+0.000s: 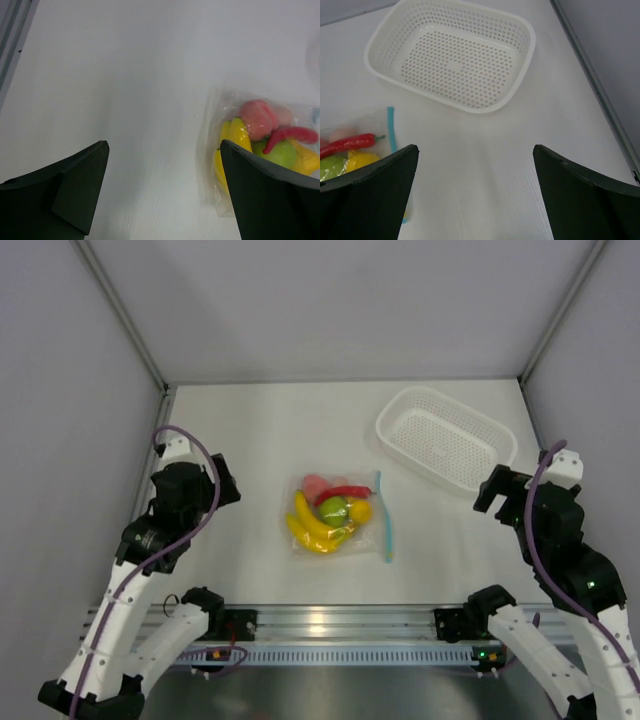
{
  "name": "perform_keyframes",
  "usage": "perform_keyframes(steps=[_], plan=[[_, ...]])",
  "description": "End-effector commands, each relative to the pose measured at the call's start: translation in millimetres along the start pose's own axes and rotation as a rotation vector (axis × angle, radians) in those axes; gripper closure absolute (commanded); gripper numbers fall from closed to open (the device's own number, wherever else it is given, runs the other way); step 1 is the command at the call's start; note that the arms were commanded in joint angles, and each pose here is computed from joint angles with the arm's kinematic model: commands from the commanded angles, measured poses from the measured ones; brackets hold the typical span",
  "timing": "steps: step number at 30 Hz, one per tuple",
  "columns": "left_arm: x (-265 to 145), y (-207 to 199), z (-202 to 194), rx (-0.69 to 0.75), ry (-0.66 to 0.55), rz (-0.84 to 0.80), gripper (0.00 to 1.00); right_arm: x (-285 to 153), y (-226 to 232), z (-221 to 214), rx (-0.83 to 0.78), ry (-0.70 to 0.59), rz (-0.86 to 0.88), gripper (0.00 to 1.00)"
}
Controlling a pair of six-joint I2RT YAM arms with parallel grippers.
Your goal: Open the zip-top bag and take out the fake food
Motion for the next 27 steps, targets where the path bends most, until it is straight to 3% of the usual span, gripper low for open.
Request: perform_keyframes(steps=[1,8,14,21,27], plan=[[-5.4,-23.8,10.2,-0.035,0.008,-0.09,0.01,-4.4,-2.2,4.8,0.015,-0.025,-0.001,0.01],[16.0,-55.8,-1.3,-0.058,0.139,-0.113,0.01,-0.3,9.0,-0.1,0.016,-0.018,0.051,0.0],[20.7,-110.9,-23.6,0.049,0.129,-0.104,0.01,7.4,17.5,-8.7,0.017,0.037,0.066,0.01],[1.4,-195.5,-106.0,0.276,0.176,-0.177,0.01,7.1,15.7,-8.2,0.035,0.039,0.051,0.0],[-13.0,-243.8,-195.2,0.502,0.231,-0.219,0.01,-1.7,3.5,-3.8,0.043,0.023,0.01,0.01]])
Point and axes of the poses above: each gripper's point midway between its finger pads, its own x axis out along the fingers, its own y axis along the line the jaws close on, z = x × y, the point moved 1 cm from there along -x, back along the fingers, and after that the axes turned 15 degrees about -x, right-handed, at the moved point
